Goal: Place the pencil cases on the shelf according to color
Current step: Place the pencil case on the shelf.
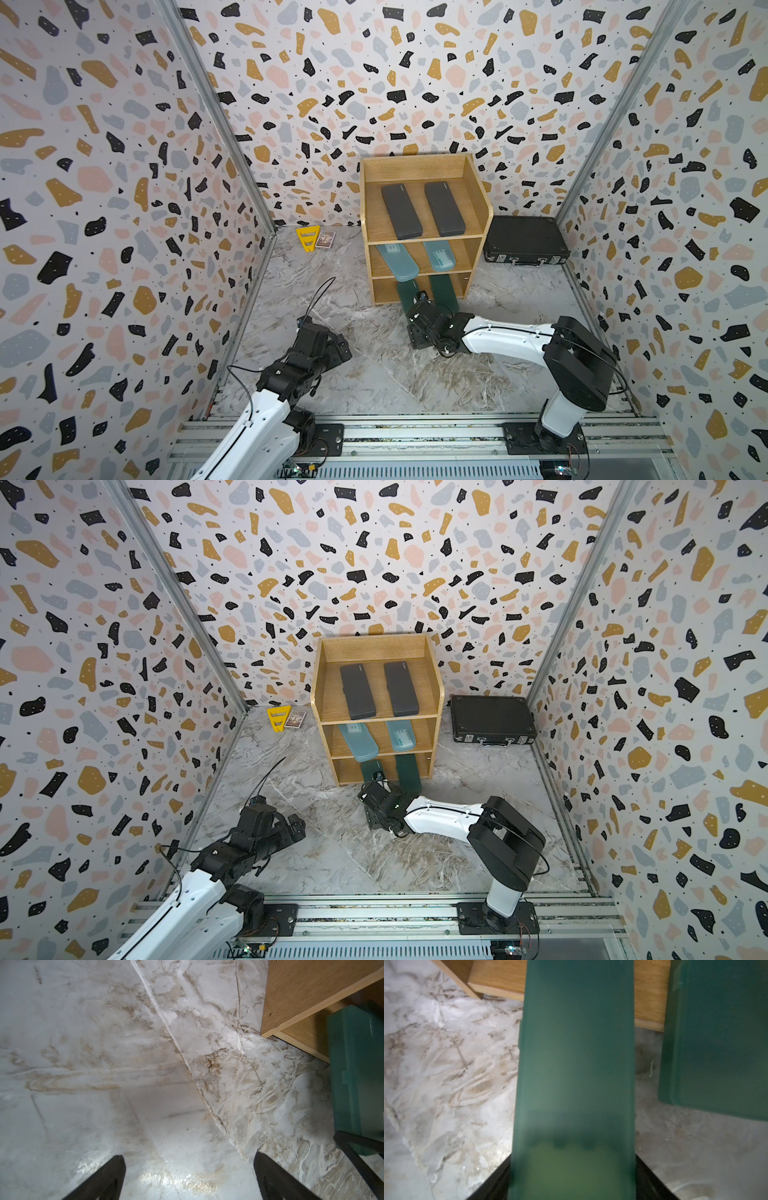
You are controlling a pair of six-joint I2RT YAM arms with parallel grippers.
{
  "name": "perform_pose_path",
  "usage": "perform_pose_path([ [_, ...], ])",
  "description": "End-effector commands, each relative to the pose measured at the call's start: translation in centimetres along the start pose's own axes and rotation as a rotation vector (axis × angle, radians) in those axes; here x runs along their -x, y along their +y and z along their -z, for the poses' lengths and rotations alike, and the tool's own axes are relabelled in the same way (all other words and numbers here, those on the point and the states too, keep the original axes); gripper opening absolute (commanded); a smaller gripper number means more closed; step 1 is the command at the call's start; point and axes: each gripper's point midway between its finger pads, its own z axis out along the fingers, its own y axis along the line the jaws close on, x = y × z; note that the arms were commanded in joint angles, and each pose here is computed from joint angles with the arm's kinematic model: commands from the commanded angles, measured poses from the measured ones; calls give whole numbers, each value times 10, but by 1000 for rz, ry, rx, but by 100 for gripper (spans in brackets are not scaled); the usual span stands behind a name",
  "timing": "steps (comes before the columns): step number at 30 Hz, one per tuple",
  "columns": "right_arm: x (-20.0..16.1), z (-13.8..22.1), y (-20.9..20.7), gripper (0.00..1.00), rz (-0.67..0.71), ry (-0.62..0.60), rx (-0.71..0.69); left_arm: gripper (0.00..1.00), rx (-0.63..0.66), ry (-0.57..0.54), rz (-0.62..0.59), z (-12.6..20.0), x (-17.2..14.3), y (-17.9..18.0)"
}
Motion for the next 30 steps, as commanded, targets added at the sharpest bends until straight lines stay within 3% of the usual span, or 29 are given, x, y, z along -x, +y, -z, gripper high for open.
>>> perform_pose_path([
  [1, 24, 3, 14, 27, -8, -44, 37, 100, -47, -32, -7, 3, 12, -13],
  [10, 39, -20, 25, 29, -62, -38, 29, 100, -44, -16, -26, -4, 10, -13],
  [17, 48, -30, 32, 56, -57, -32, 32, 100, -30, -21, -28, -6, 4, -6],
  [30, 45, -14, 18, 87, -31, -32, -1, 100, -22, -16, -31, -6, -1, -1],
])
